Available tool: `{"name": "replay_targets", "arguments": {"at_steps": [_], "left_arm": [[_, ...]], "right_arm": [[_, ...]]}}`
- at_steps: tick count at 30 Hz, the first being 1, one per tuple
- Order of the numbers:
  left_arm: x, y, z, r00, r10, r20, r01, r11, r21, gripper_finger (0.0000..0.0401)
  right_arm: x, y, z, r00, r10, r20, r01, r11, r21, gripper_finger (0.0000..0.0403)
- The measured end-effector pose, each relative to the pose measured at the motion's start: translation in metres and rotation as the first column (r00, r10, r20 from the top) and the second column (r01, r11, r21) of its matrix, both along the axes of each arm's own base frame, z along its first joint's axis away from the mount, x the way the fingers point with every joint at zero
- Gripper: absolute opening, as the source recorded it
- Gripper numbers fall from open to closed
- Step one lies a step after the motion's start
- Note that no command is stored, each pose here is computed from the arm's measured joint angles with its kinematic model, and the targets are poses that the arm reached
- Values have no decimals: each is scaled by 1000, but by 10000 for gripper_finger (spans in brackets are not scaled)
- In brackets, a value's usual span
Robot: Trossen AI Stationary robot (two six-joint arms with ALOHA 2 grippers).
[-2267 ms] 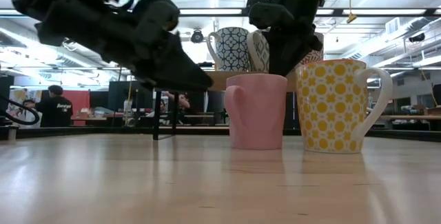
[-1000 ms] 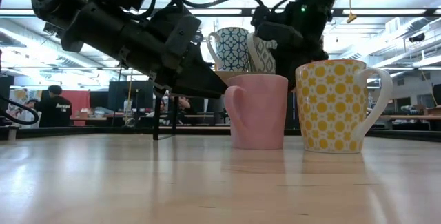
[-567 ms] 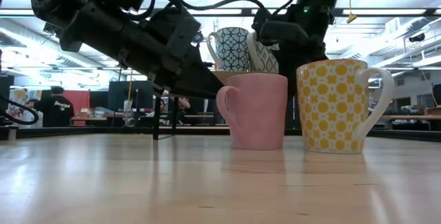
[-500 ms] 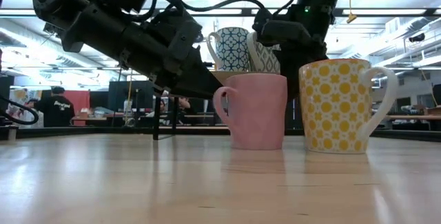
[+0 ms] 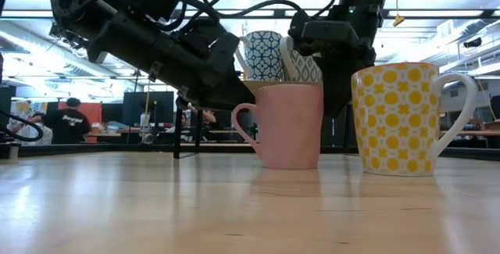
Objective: Place coffee mugs
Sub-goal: Put the pink mug on the shelf
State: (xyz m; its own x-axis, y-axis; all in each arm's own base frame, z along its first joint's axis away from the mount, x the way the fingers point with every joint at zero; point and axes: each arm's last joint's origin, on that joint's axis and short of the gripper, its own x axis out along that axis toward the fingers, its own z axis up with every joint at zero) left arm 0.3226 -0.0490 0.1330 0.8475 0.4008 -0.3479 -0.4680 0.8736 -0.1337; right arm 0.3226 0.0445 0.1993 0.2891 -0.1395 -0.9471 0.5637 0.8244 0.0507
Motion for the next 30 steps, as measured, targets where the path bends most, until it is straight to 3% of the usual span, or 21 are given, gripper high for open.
{"name": "replay_targets", "arguments": {"at_steps": [10, 16, 30], "left_arm": [[-3, -4, 18, 998, -25, 51, 26, 1000, -17, 153], [-9, -13, 27, 997, -57, 46, 58, 998, -16, 153], [-20, -53, 26, 966, -257, 16, 258, 965, -55, 153]], "right_arm": [[-7, -2, 5, 996, -13, -85, 8, 998, -59, 96], [-5, -4, 14, 997, -22, -72, 13, 993, -121, 96], [-1, -10, 16, 999, -4, -45, -6, 978, -209, 96]]}}
